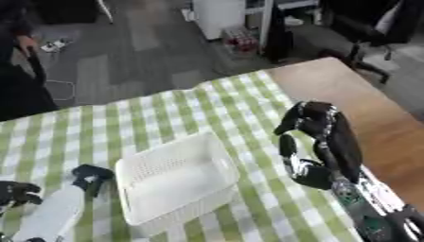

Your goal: Pick up objects on the table and place them in the box.

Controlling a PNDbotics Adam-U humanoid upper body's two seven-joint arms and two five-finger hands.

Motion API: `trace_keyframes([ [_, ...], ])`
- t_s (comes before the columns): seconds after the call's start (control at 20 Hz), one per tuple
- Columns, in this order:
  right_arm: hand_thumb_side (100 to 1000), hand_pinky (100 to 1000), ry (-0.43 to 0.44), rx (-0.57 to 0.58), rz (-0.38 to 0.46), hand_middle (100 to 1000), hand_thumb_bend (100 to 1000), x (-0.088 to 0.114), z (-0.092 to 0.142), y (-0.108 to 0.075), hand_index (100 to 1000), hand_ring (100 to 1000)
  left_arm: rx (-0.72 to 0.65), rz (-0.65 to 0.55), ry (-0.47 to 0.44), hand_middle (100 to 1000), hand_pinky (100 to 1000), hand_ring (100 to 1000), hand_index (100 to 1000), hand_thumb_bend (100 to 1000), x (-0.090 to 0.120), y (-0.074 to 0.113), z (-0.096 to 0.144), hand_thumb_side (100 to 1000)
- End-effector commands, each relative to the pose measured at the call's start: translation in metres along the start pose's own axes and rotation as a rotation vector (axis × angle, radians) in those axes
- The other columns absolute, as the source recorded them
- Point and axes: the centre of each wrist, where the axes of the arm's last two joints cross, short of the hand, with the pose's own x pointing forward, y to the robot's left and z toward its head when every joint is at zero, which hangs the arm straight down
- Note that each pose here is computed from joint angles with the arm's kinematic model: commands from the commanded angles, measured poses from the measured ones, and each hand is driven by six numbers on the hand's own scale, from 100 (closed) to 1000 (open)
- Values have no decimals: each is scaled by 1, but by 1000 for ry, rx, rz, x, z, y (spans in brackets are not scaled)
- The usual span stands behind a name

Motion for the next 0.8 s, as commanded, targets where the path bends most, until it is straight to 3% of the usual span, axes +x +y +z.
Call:
trace_keyframes([
  [0.05,954,257,-24,-8,15,430,100,-4,-6,-6,490,389,-134,-125,-70,996,874,990,962,353,-4,6,3,1000],
  [0.6,954,262,-23,-8,17,433,100,-5,-7,-7,490,394,-170,-146,-69,998,878,993,965,373,-2,1,-5,1000],
  [0.8,957,274,-27,-5,17,439,100,-5,-8,-7,493,402,-166,-176,-61,995,894,1000,967,357,-2,10,-8,1000],
])
